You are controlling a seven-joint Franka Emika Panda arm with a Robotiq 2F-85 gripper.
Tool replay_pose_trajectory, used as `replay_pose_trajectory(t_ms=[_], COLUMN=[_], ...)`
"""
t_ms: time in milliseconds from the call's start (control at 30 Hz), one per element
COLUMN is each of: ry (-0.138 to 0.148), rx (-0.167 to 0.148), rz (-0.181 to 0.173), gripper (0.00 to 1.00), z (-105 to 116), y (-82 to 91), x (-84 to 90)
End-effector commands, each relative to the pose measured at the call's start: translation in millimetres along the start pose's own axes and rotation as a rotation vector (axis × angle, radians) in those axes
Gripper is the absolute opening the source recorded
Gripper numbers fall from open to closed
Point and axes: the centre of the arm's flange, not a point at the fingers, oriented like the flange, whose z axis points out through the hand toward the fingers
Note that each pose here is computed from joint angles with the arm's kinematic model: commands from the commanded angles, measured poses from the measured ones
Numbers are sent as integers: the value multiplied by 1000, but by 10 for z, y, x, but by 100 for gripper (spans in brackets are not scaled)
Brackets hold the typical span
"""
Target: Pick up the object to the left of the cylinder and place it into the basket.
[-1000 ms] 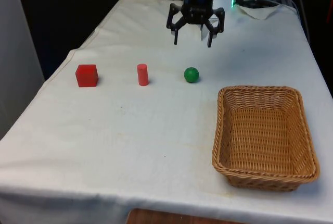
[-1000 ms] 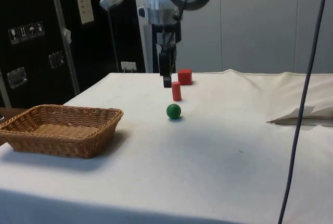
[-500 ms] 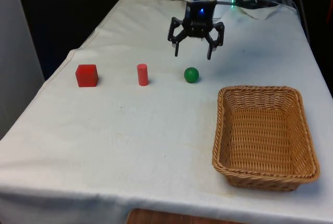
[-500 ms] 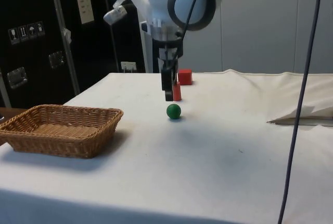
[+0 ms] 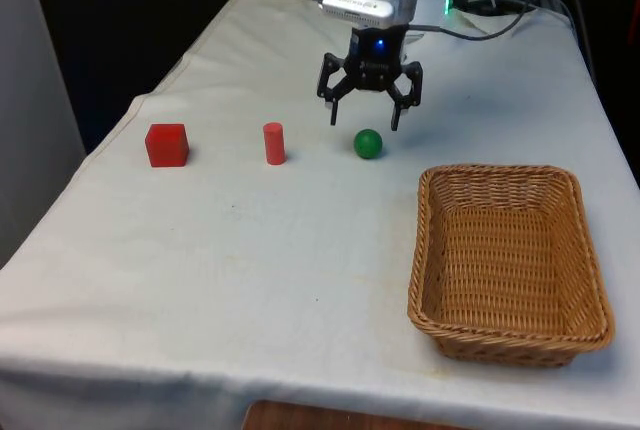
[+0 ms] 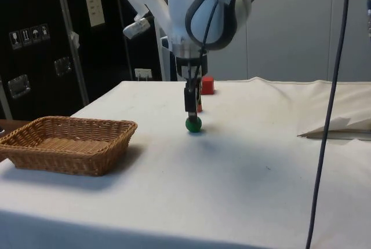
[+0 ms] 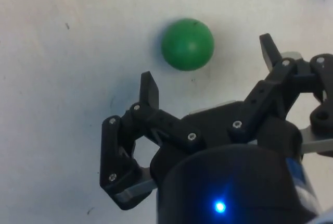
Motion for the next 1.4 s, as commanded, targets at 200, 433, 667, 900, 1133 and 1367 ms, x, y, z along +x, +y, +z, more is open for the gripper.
replay_pose_trajectory(t_ms=[200,433,667,900,1133,1367], ry=[11,10,-6,16,9,-1], rx=[31,47,41,64,67,67], rz=[-9,-13,-11,-10,-11,-15], gripper=[100,100,100,100,100,56], z=[40,89,160,242,305,336], y=[-2,-2,23,20,54,77], x=[-18,-29,-36,47,40,23])
